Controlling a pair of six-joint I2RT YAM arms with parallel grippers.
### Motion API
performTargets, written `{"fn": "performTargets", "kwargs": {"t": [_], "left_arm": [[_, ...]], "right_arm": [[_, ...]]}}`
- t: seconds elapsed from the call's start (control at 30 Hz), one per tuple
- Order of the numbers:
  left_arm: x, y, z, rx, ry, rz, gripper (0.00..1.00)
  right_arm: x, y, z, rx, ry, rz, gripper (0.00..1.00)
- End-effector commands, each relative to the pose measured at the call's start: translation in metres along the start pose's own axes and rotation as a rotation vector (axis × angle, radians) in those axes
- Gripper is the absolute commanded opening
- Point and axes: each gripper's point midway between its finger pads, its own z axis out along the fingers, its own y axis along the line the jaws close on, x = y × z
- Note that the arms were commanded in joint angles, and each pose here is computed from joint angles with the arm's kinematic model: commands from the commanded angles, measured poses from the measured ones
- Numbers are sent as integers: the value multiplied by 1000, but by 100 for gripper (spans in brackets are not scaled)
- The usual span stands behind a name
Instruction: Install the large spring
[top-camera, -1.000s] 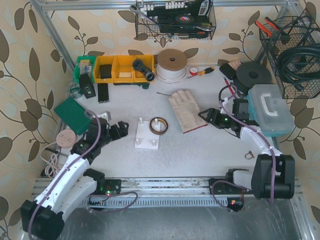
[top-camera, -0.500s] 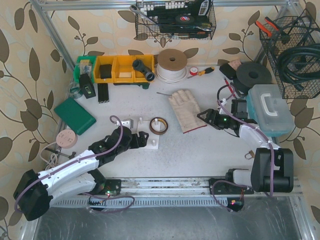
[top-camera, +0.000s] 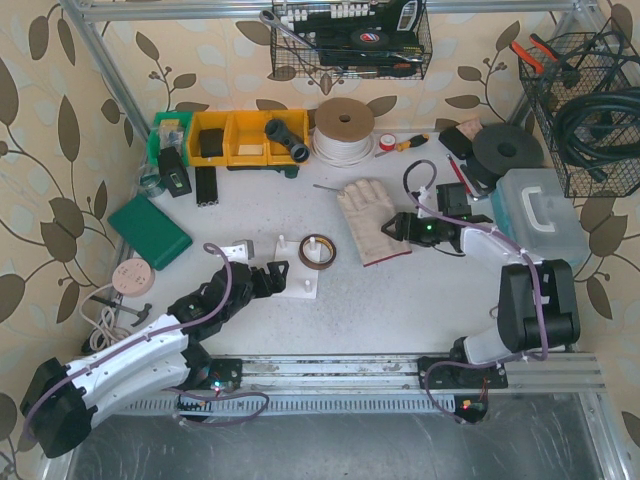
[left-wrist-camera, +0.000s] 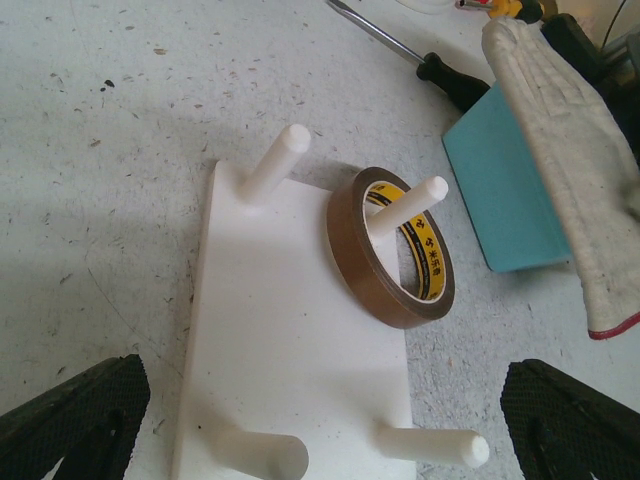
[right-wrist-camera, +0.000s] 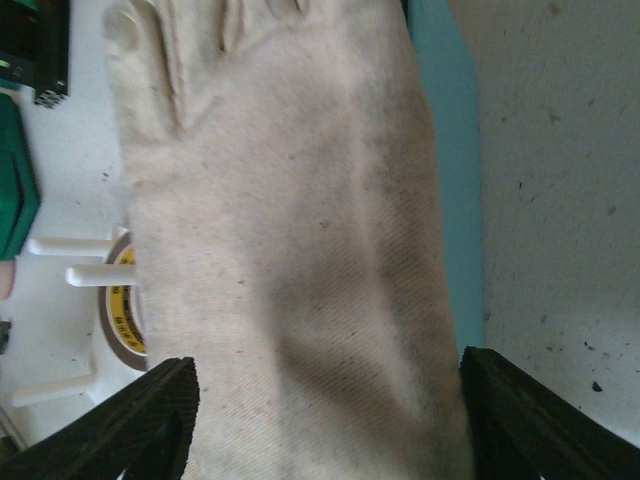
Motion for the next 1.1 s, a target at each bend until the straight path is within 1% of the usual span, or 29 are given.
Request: {"fn": "performTargets", "kwargs": {"t": [0.0,0.03,0.07,0.13,0.17,0.43,0.6,0.7,0.8,0.87,1.0,1.07], "left_arm": [[-13,-8,2,16,-58,0,98],[-14,-8,3,15,-59,2,98],[-14,-8,3,14,-61,5,99],[-14,-7,4,12,-66,8,99],[-14,-7,4,11,-67,8,98],[-14,-6,3,16,-75,4,98],[-14,-6,3,19,-77,1,98],[-14,-6,4,15,-75,2,99],[-14,-7,5,14,-70,6,98],[-14,-7,6,12,-67,8,98],[-14,-5,8,-6,-69,10,98],[-15,-3,9,-18,-73,11,98]], "right_arm": [[-2,-6,6,61,7,-30,57],[-2,-7,6,71,8,-32,46],[-2,-7,4,83,8,-36,31],[-2,-6,-1,110,6,-49,3],[-3,-6,-3,127,3,-54,0],[-21,12,-34,181,-46,-91,0],[-49,42,-54,113,-124,-88,0],[-80,56,-69,22,-209,-24,0],[-117,50,-88,-41,-316,79,0],[-140,44,-98,-20,-376,98,0],[-176,32,-91,6,-409,93,0],[-187,14,-79,14,-413,116,0]]}}
